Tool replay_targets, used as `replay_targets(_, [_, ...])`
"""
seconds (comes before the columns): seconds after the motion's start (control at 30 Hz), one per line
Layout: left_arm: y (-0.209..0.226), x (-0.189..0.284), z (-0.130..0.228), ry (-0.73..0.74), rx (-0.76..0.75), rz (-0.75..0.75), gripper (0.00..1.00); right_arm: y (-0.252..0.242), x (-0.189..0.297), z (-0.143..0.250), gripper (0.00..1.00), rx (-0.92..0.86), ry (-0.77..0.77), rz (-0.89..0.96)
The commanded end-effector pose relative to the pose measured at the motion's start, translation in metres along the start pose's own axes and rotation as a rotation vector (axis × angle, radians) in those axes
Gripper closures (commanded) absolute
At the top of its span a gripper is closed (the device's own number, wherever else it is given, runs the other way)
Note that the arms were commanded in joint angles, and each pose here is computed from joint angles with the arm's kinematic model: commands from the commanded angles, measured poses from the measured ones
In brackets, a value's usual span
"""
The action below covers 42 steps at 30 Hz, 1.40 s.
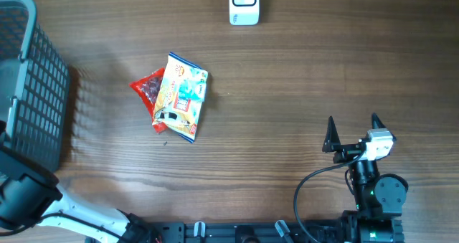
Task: Scan the item barcode
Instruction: 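Reach into the basket and grasp the orange tissue pack with the left gripper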
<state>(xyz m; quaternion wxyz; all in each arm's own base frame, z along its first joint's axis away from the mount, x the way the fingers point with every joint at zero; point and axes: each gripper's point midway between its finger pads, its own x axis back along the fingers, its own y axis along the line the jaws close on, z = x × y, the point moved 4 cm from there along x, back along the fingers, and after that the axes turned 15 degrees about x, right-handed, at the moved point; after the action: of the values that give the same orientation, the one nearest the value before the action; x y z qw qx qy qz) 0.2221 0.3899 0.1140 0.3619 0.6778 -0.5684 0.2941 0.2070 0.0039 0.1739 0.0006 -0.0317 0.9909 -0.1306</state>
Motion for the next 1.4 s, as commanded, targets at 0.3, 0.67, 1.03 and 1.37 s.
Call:
replay_targets(0.3, [-0.005,-0.017,0.001,-0.005,-0.042,0.016,0.11,-0.004,0.000,0.000,0.00,-0.007,-0.001,0.024])
replay_targets(0.67, [-0.004,-0.027,-0.003,-0.018,-0.030,0.015,0.11,-0.004,0.000,0.000,0.00,-0.007,-0.001,0.024])
replay_targets(1.03, [0.009,-0.035,-0.008,0.000,-0.038,0.012,0.36,-0.004,0.000,0.000,0.00,-0.007,-0.001,0.024])
replay_targets(1.37, [0.007,-0.032,-0.004,0.029,-0.049,0.030,0.96,-0.004,0.000,0.000,0.00,-0.007,-0.001,0.024])
